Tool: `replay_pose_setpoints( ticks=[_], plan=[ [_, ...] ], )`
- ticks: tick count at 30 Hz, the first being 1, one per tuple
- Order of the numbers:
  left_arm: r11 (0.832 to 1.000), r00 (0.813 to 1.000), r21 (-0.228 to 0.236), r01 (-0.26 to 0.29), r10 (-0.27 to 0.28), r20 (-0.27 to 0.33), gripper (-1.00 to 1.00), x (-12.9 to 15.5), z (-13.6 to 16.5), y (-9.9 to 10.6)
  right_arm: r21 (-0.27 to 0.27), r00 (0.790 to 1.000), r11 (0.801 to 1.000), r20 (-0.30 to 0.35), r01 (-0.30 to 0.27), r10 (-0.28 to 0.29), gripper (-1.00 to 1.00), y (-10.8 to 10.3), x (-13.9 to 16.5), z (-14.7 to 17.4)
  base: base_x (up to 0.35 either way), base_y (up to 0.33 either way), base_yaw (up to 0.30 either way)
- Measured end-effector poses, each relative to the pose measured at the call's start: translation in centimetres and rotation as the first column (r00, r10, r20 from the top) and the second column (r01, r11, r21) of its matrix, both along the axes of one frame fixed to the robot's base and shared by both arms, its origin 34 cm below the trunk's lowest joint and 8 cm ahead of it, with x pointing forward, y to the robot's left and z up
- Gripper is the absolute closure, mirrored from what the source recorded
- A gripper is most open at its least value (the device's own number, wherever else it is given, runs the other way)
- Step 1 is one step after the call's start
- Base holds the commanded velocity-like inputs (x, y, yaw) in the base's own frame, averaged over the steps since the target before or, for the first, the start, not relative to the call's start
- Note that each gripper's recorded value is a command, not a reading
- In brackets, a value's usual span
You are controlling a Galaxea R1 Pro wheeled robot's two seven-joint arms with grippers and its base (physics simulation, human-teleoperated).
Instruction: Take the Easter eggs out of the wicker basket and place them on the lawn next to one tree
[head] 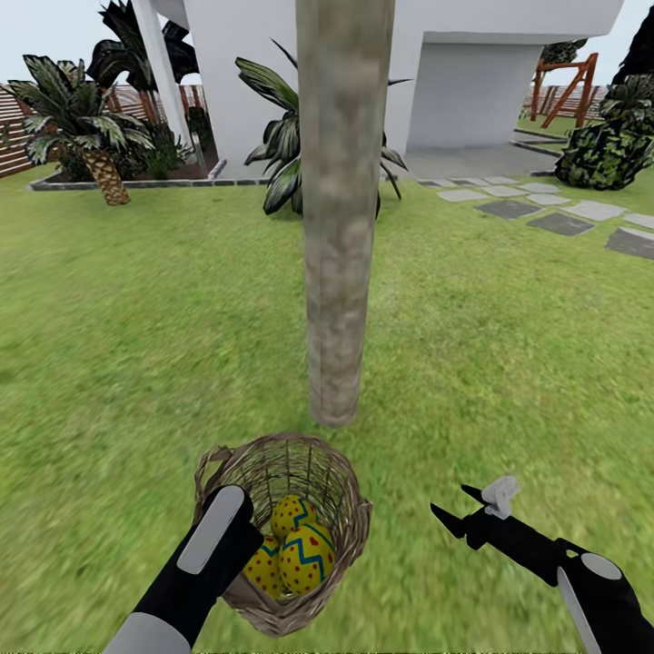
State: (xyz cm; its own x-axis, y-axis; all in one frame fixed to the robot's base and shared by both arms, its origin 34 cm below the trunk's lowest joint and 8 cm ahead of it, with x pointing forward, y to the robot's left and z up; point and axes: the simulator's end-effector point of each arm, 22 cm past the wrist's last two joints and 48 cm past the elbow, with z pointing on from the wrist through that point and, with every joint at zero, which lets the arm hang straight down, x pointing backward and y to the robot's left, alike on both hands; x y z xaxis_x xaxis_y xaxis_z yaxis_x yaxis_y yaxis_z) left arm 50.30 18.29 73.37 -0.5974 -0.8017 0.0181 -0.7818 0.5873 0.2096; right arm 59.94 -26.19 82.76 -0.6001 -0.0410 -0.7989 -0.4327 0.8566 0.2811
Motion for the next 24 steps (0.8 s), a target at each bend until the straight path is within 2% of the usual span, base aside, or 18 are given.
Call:
replay_pose_setpoints(
  ticks=[6, 8, 14, 17, 24],
  plan=[
    [1.000, 1.000, -0.003, 0.000, 0.000, -0.006, 1.00, 0.0, -1.0, -0.1, 0.002, 1.000, 1.000, -0.012, 0.001, -0.001, -1.00, 0.1, 0.0, -1.1, 0.000, 0.000, 0.000],
    [1.000, 1.000, -0.021, 0.000, 0.000, 0.014, 1.00, 0.5, -1.4, -0.5, 0.002, 1.000, 1.000, -0.015, 0.001, -0.001, -1.00, 0.0, 0.0, -1.5, 0.000, 0.000, 0.000],
    [1.000, 1.000, -0.028, 0.001, -0.001, 0.022, 1.00, 0.9, -3.0, -0.2, 0.001, 1.000, 1.000, -0.025, 0.003, -0.003, -1.00, 0.0, 0.0, -2.7, 0.000, 0.000, 0.000],
    [1.000, 1.000, -0.004, 0.013, -0.013, -0.022, 1.00, 1.7, -4.3, 0.6, 0.001, 1.000, 1.000, -0.030, 0.003, -0.003, -1.00, 0.0, 0.0, -3.2, 0.000, 0.000, 0.000],
    [1.000, 1.000, 0.015, 0.015, -0.015, 0.018, 1.00, 5.8, -5.0, 2.5, 0.000, 0.999, 1.000, -0.043, 0.003, -0.003, -1.00, 0.0, 0.0, -4.6, 0.000, 0.000, 0.000]
  ],
)
